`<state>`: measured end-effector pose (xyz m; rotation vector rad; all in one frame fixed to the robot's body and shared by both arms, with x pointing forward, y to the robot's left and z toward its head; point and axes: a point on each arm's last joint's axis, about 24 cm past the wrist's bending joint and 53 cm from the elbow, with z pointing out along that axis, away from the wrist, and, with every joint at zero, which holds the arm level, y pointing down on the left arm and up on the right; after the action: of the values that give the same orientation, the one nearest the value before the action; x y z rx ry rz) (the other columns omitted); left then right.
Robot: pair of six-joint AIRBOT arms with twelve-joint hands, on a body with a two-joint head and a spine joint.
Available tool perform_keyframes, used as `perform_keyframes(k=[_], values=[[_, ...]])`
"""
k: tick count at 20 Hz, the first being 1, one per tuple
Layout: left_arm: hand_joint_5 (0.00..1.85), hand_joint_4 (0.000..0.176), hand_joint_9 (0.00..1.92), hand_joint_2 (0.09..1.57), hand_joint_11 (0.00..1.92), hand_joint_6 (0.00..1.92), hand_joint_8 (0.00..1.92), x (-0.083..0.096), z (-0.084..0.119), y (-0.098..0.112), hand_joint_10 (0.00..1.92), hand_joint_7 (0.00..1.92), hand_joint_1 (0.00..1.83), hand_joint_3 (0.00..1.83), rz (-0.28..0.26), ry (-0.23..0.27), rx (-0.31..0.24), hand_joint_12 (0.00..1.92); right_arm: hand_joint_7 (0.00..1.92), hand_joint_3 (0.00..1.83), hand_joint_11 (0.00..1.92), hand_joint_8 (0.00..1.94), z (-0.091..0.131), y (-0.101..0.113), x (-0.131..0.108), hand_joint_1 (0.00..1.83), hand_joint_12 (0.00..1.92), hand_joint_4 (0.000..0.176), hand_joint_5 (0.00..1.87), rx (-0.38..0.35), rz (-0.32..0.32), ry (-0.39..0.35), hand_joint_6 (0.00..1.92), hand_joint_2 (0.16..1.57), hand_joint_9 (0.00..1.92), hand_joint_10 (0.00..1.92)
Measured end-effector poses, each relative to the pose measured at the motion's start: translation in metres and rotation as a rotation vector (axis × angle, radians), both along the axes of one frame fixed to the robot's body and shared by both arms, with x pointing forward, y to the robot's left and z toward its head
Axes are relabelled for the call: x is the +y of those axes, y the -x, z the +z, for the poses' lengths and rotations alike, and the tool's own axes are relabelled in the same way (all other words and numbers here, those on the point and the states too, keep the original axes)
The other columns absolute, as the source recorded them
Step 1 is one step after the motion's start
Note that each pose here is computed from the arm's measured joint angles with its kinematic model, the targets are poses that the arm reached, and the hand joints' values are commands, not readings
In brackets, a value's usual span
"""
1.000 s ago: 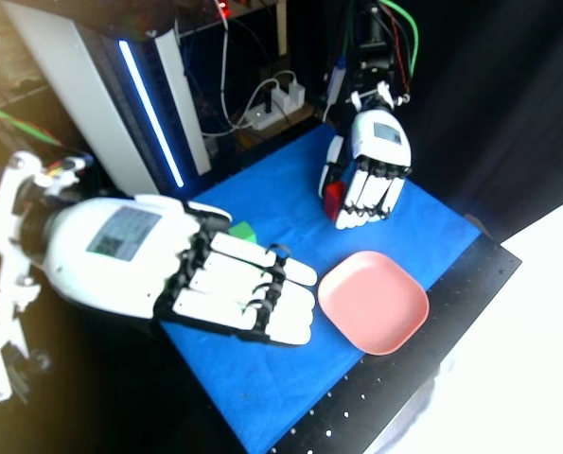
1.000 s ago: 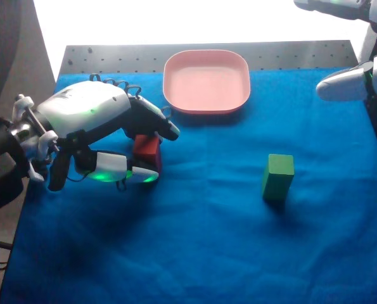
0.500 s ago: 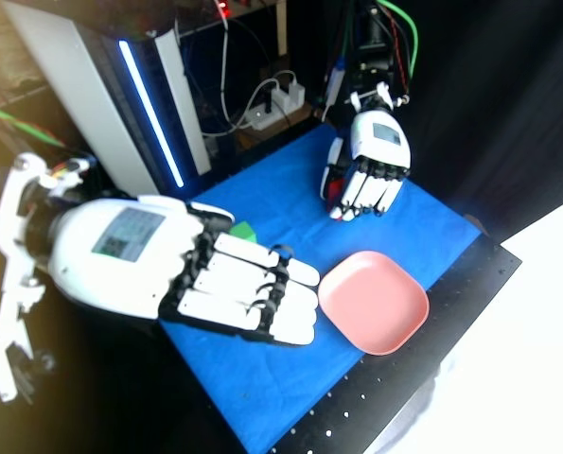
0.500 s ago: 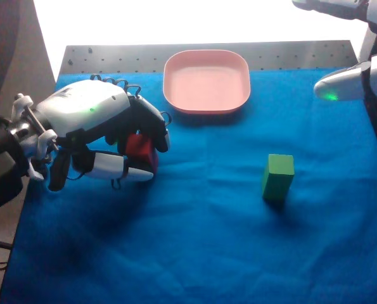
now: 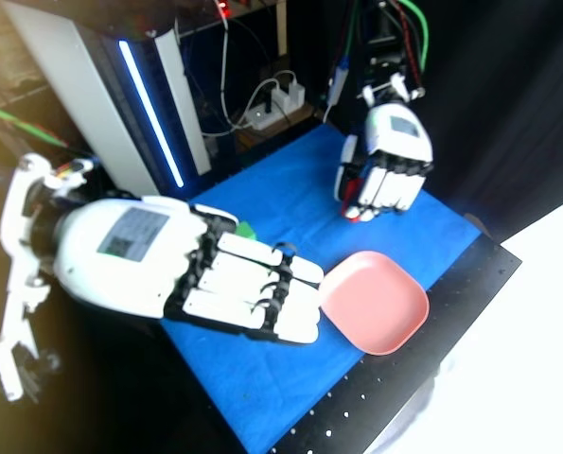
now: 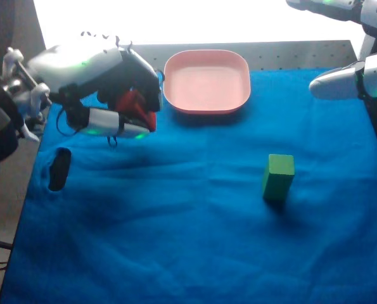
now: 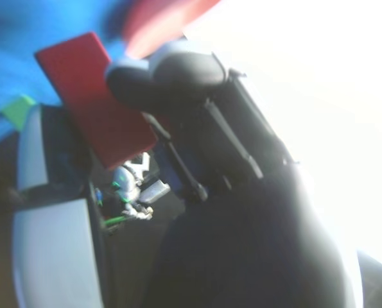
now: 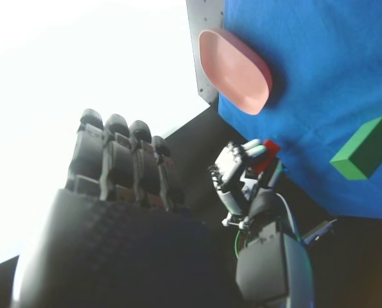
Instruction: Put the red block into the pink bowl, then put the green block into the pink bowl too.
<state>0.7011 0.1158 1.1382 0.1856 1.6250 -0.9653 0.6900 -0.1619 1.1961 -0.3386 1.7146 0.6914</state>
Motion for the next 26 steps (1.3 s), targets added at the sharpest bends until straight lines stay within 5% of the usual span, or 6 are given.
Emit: perform_keyframes(k=[4, 9, 11, 15, 25, 26], values=[[1.15, 0.000, 1.13, 1.05, 0.97, 0.45, 0.98, 0.000, 0.023, -0.013, 0.96, 1.14, 1.28, 0.00, 0.009, -0.002, -0.051, 1.42, 0.07, 0.00, 0.00, 0.00, -0.001, 0.000, 0.004, 0.00, 0.08, 0.000, 0.00, 0.002, 0.007, -0.002, 0.00, 1.01, 0.01, 0.00], [1.05, 0.000, 1.22, 1.06, 0.99, 0.72, 0.83, 0.006, 0.043, -0.030, 0.57, 1.17, 1.27, 0.00, 0.036, -0.026, -0.089, 1.24, 0.08, 0.00, 0.03, 0.01, -0.004, -0.001, 0.011, 0.00, 0.09, 0.000, 0.02, 0.005, 0.016, -0.005, 0.01, 1.02, 0.03, 0.01], [1.17, 0.000, 1.42, 1.01, 1.16, 0.44, 0.60, 0.004, 0.057, -0.040, 0.49, 1.32, 1.30, 0.00, 0.049, -0.024, -0.110, 1.16, 0.07, 0.00, 0.00, 0.00, -0.006, -0.001, 0.016, 0.00, 0.19, 0.000, 0.03, 0.008, 0.026, -0.009, 0.00, 1.03, 0.04, 0.00], [1.19, 0.000, 1.44, 1.03, 1.18, 0.61, 0.06, 0.002, 0.064, -0.055, 0.45, 1.45, 1.19, 0.00, 0.072, -0.033, -0.117, 1.19, 0.12, 0.00, 0.00, 0.01, -0.007, -0.001, 0.020, 0.00, 0.39, 0.000, 0.04, 0.010, 0.032, -0.010, 0.00, 1.08, 0.11, 0.01], [1.23, 0.000, 1.40, 1.01, 1.15, 0.53, 0.01, -0.002, 0.065, -0.077, 0.48, 1.47, 1.19, 0.00, 0.105, -0.058, -0.116, 1.24, 0.11, 0.00, 0.00, 0.01, -0.017, -0.003, 0.046, 0.07, 0.00, 0.000, 0.03, 0.021, 0.070, -0.021, 0.00, 1.01, 0.02, 0.00], [1.34, 0.000, 1.40, 0.99, 1.16, 0.15, 0.44, -0.004, 0.065, -0.079, 0.47, 1.37, 1.28, 0.00, 0.107, -0.058, -0.116, 1.22, 0.12, 0.00, 0.00, 0.01, -0.018, -0.004, 0.047, 0.06, 0.00, 0.000, 0.02, 0.022, 0.070, -0.021, 0.00, 1.02, 0.02, 0.00]])
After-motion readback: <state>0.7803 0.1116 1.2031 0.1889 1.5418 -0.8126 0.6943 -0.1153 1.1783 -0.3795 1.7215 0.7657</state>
